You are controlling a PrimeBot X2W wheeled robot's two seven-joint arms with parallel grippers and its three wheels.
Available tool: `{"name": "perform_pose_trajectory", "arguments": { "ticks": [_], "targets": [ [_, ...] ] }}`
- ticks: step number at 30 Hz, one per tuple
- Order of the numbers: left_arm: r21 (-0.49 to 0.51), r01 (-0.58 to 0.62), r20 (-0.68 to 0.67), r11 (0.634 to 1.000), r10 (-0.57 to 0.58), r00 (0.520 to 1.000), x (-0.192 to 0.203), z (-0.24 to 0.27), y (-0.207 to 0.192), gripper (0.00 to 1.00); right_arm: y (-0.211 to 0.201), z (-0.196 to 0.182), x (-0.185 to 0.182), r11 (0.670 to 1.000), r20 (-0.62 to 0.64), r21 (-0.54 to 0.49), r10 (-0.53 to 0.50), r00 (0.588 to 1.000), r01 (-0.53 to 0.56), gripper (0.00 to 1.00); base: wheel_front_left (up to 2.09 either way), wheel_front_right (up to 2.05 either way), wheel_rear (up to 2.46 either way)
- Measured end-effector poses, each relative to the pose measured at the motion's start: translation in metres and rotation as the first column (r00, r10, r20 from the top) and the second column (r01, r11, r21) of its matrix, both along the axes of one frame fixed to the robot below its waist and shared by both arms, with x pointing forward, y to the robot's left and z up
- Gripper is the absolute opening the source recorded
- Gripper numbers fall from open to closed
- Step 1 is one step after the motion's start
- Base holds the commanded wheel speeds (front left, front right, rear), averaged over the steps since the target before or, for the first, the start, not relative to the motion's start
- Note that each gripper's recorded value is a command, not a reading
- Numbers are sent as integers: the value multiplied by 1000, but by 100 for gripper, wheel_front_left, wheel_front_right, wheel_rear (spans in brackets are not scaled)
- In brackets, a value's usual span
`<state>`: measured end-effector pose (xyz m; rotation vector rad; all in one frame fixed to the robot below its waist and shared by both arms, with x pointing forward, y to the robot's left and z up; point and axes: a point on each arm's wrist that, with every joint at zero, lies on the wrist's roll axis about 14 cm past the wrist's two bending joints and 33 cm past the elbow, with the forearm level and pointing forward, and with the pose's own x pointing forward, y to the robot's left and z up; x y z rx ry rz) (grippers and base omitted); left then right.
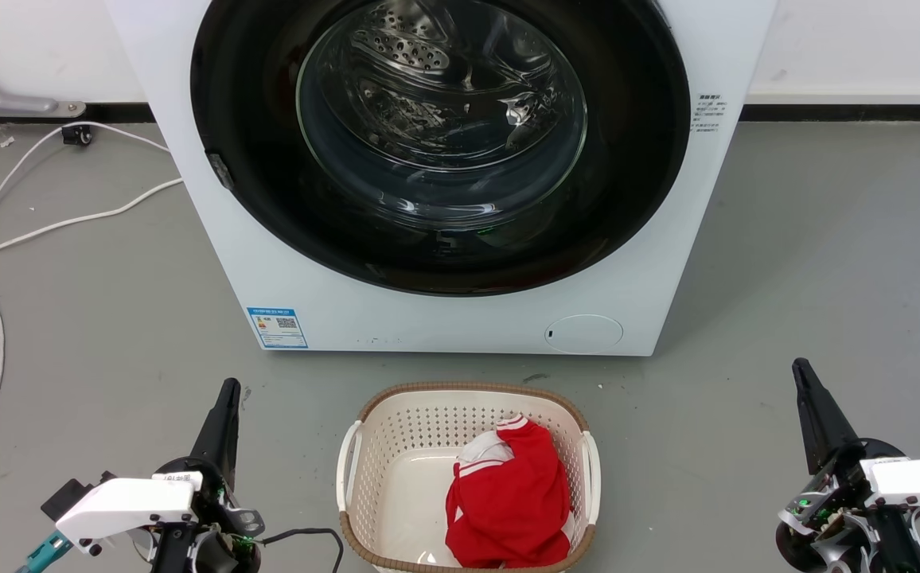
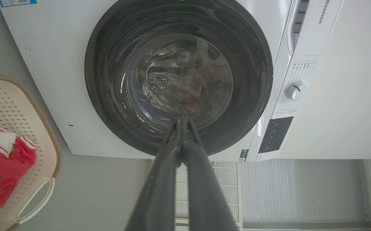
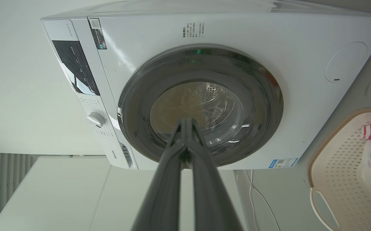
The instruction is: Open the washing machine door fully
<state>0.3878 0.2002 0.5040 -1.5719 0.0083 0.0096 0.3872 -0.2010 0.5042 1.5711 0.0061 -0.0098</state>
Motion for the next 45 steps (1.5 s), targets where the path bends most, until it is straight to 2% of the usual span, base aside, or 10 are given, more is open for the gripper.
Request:
{"name": "perform_pose_trajectory", "arguments": {
  "ticks": [6,7,11,20,26,30,34,37,45],
  "targets": [
    [0,0,0,1000,0,1000,0,0,0,0,0,0,0,1000,0,2,0,1000,0,0,0,0,0],
    [-2,-1,-6,1000,1,1000,-1,-2,0,100,0,-2,-1,1000,-5,3,1,1000,-1,100,0,0,0],
    [-9,-1,-45,1000,1,999,-7,-15,-3,100,1,-16,-8,1000,-46,9,-7,999,7,100,0,0,0],
    [25,-8,-15,1000,9,1000,-4,-5,-8,100,-2,-9,-10,999,-25,-25,-38,999,37,100,0,0,0],
    [105,-26,18,994,24,1000,-2,6,-6,100,-5,0,-9,990,4,-131,-52,999,52,100,0,0,0],
    [185,-39,46,982,31,998,0,15,-5,100,-8,10,-8,970,33,-233,-61,998,67,100,0,0,0],
    [275,-53,73,960,34,997,2,24,-4,100,-8,21,-7,934,66,-349,-61,996,80,100,0,0,0],
    [339,-69,99,938,37,994,4,32,-3,100,-8,29,-7,892,92,-442,-56,994,91,100,0,0,0],
    [519,-106,156,848,28,987,6,50,-5,100,1,46,-9,743,148,-659,-22,989,115,100,0,0,0]
  ]
}}
